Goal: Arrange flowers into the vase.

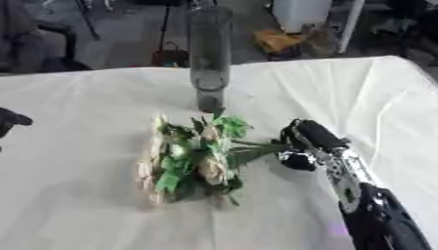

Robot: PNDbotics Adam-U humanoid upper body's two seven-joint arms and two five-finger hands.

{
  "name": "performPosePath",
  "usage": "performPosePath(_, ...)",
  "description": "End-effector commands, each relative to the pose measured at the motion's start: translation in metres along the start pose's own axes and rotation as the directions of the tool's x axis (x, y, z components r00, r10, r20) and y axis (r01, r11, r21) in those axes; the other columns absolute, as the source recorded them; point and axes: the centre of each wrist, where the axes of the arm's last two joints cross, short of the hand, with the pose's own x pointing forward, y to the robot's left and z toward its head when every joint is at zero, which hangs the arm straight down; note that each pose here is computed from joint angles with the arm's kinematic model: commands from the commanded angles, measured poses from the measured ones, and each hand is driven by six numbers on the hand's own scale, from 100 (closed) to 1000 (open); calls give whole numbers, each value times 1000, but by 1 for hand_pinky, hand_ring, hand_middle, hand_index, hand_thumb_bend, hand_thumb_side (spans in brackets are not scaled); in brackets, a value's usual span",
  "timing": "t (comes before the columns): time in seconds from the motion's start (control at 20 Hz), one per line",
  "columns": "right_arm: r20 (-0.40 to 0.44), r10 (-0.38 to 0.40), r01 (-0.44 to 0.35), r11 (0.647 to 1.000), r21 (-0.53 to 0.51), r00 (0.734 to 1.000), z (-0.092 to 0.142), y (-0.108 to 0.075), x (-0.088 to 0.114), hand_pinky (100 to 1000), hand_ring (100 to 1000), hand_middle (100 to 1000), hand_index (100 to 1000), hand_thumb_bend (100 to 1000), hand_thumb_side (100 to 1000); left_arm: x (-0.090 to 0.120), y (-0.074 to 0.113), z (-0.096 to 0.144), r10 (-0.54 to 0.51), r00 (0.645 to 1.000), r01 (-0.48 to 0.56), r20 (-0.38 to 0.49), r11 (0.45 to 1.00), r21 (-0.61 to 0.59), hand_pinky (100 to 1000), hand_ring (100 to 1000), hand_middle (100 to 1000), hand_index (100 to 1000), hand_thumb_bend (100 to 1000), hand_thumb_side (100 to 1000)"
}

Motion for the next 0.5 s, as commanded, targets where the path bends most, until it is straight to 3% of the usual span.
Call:
performPosePath(0.05, -49, -34, 30, 995, -92, 998, 3, -13, -9, 100, 210, 157, 419, 100, 528, 6, -1, -5, -10, 1000, 10, 19, 1000, -19, 616, 544, 453, 693, 748, 715)
performPosePath(0.25, -95, -118, 101, 980, -169, 988, 8, -10, -16, 100, 111, 100, 409, 100, 598, 6, -1, -5, -9, 1000, 10, 21, 1000, -18, 616, 544, 453, 693, 748, 714)
performPosePath(0.5, -116, -198, 167, 958, -231, 973, 11, -11, -20, 100, 100, 100, 351, 100, 660, 6, -1, -5, -9, 1000, 9, 22, 1000, -17, 616, 544, 453, 693, 748, 714)
